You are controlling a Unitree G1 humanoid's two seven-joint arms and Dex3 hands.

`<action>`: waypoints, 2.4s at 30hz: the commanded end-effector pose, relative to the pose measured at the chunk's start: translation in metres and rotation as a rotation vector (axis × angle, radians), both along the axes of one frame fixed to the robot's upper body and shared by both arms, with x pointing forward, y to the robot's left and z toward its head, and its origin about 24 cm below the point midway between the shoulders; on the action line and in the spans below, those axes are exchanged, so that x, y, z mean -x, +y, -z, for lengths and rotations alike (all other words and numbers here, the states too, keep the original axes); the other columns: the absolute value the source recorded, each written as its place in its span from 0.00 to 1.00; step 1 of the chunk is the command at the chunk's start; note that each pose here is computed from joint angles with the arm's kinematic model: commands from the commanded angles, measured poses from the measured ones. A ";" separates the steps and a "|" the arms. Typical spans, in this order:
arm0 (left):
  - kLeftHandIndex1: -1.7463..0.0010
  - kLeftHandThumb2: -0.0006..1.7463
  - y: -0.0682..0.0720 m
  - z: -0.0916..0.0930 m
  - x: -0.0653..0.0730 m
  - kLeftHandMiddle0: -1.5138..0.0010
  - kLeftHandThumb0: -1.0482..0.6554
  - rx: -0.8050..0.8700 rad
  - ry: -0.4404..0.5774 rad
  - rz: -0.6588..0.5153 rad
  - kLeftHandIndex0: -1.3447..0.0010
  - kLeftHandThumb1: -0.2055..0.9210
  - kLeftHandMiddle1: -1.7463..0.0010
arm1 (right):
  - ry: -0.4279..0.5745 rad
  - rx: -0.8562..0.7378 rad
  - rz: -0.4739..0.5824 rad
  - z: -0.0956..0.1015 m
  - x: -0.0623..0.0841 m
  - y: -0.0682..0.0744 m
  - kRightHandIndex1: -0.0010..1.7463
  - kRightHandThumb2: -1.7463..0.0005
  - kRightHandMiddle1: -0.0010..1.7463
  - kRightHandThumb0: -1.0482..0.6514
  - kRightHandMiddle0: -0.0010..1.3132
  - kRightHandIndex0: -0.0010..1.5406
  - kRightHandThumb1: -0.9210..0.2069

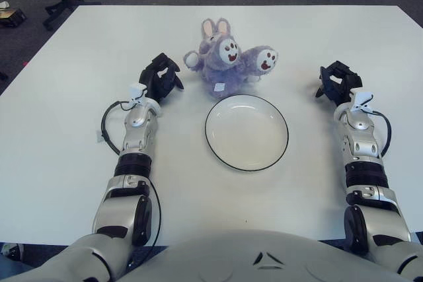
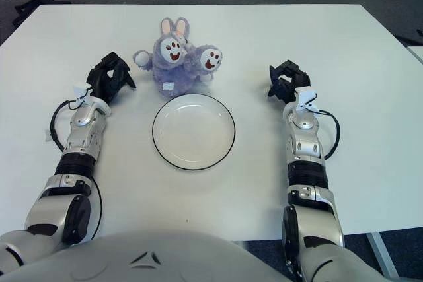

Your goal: Put the doll into the plate.

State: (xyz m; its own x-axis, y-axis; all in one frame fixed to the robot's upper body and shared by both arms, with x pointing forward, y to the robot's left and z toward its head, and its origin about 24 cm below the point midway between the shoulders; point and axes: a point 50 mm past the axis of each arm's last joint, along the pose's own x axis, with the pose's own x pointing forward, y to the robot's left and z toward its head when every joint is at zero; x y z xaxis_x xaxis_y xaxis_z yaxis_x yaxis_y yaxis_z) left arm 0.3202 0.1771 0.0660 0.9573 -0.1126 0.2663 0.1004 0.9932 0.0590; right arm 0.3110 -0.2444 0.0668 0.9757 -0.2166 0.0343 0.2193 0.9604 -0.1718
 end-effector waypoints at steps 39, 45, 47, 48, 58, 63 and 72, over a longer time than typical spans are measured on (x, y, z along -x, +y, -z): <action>0.85 0.00 0.049 -0.052 -0.013 0.76 0.32 -0.702 -0.457 -0.053 0.78 0.86 1.00 | 0.224 -0.555 -0.266 0.020 0.021 0.014 0.92 0.70 0.94 0.41 0.49 0.58 0.00; 0.85 0.00 0.047 -0.057 -0.015 0.77 0.31 -0.784 -0.523 -0.094 0.80 0.86 1.00 | 0.239 -0.570 -0.276 0.019 0.020 0.013 0.91 0.69 0.92 0.41 0.50 0.59 0.00; 0.86 0.00 0.047 -0.059 -0.016 0.77 0.30 -0.817 -0.554 -0.109 0.80 0.86 1.00 | 0.245 -0.575 -0.280 0.019 0.020 0.012 0.90 0.69 0.91 0.41 0.50 0.59 0.00; 0.86 0.00 0.046 -0.059 -0.016 0.78 0.30 -0.823 -0.561 -0.114 0.81 0.86 1.00 | 0.246 -0.576 -0.280 0.019 0.020 0.012 0.90 0.69 0.91 0.41 0.50 0.59 0.00; 0.87 0.00 0.045 -0.071 -0.022 0.79 0.30 -0.944 -0.676 -0.157 0.82 0.86 1.00 | 0.250 -0.580 -0.298 0.019 0.019 0.010 0.88 0.69 0.88 0.41 0.52 0.59 0.00; 0.87 0.00 0.045 -0.078 -0.025 0.77 0.30 -1.018 -0.731 -0.169 0.83 0.86 0.99 | 0.249 -0.582 -0.312 0.018 0.018 0.010 0.87 0.69 0.87 0.41 0.53 0.59 0.00; 0.88 0.00 0.042 -0.089 -0.031 0.75 0.29 -1.121 -0.830 -0.182 0.83 0.87 0.99 | 0.249 -0.583 -0.318 0.019 0.018 0.011 0.86 0.69 0.87 0.42 0.54 0.59 0.00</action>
State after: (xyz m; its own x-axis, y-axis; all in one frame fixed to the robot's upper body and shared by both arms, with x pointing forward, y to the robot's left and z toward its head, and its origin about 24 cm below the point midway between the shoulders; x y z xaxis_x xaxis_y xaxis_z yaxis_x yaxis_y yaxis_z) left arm 0.3475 0.2167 0.1433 0.6221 -0.5037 0.5994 -0.4248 0.4260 0.7988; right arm 0.3015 -0.2338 0.0716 0.9791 0.1586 -0.1273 -0.1053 0.9308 0.3499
